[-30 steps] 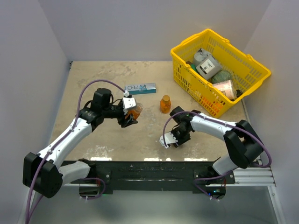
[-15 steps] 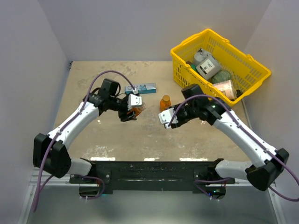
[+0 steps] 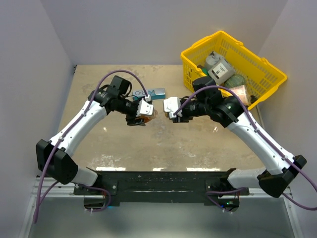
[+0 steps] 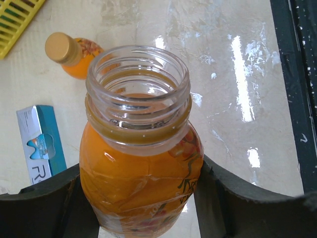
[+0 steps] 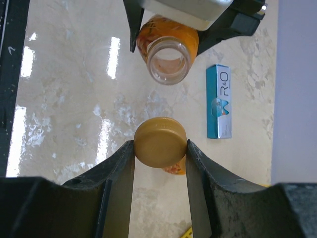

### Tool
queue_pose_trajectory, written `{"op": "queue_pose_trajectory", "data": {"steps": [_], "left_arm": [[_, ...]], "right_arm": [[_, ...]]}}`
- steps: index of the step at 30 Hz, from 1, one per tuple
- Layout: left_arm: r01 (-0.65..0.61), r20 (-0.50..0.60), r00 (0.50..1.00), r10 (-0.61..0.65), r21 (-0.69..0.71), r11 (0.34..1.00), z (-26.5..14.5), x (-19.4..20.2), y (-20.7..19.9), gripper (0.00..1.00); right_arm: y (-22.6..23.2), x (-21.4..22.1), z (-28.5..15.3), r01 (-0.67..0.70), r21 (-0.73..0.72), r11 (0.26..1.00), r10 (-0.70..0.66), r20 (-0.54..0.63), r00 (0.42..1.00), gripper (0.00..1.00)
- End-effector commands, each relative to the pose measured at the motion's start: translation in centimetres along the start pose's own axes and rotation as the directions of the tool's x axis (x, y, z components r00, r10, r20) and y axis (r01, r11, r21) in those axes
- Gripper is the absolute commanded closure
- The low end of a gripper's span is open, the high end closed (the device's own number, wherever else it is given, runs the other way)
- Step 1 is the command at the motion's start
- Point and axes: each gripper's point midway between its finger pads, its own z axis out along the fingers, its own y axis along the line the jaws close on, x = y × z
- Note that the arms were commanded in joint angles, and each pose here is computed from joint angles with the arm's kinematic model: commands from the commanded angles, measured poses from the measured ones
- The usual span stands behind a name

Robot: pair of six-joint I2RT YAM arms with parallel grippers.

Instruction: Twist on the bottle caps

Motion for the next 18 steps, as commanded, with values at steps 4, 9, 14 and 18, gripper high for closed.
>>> {"op": "queue_pose_trajectory", "data": {"steps": [4, 9, 14, 18], "left_arm": [[-0.093, 0.037, 0.995, 0.092, 0.035, 0.995, 0.1, -3.2, -0.4, 1.0], [-0.106, 0.051, 0.993, 0.104, 0.035, 0.994, 0.3, -4.1, -0.5, 1.0], [-0.117, 0.049, 0.992, 0.115, 0.026, 0.993, 0.3, -4.5, -0.3, 1.0], [-0.112, 0.058, 0.992, 0.111, 0.022, 0.993, 0.3, -4.8, -0.2, 1.0]], "right_arm": [[-0.9, -4.1, 0.3, 0.035, 0.011, 0.999, -0.036, 0.092, 0.995, 0.72], [-0.5, -4.5, 0.9, 0.038, -0.008, 0.999, -0.037, 0.1, 0.994, 0.71], [0.1, -5.0, 1.8, 0.052, -0.028, 0.998, -0.049, 0.106, 0.993, 0.7], [0.1, -4.9, 2.5, 0.064, -0.011, 0.998, -0.063, 0.087, 0.994, 0.71]]}}
